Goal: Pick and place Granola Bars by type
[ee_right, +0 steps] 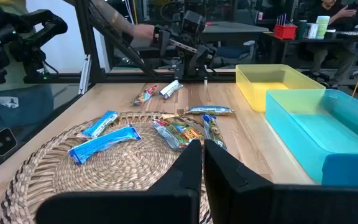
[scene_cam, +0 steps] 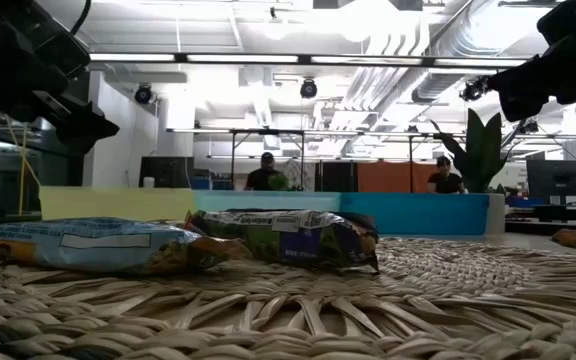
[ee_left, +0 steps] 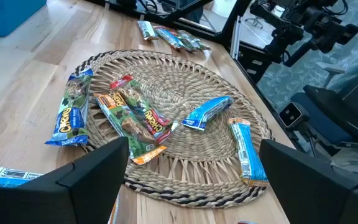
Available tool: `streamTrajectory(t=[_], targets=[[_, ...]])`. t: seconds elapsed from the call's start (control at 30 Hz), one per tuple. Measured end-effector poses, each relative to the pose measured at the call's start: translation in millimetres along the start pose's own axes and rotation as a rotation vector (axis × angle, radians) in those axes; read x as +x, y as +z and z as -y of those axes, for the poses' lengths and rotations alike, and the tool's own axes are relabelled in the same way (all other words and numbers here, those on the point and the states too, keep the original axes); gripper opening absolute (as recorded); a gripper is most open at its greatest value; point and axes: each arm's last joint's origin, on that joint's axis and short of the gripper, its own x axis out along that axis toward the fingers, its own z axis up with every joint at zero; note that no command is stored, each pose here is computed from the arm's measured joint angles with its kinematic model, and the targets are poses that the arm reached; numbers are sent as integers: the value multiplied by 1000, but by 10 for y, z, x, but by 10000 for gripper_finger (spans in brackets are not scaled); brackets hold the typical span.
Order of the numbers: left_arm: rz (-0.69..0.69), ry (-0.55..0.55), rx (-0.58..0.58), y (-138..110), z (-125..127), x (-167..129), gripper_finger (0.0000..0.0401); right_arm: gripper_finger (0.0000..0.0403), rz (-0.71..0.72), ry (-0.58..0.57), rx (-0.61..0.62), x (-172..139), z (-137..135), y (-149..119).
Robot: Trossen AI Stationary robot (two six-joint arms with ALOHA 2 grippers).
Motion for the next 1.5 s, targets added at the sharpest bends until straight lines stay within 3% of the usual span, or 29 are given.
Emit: streamTrajectory(t=[1.33, 1.5], targets=[[-1, 0, 0, -1, 0, 0, 358, 0, 1, 0, 0, 0, 0, 1], [8, 31, 64, 3, -9, 0, 358, 0, 1, 1, 0, 0, 0, 1]])
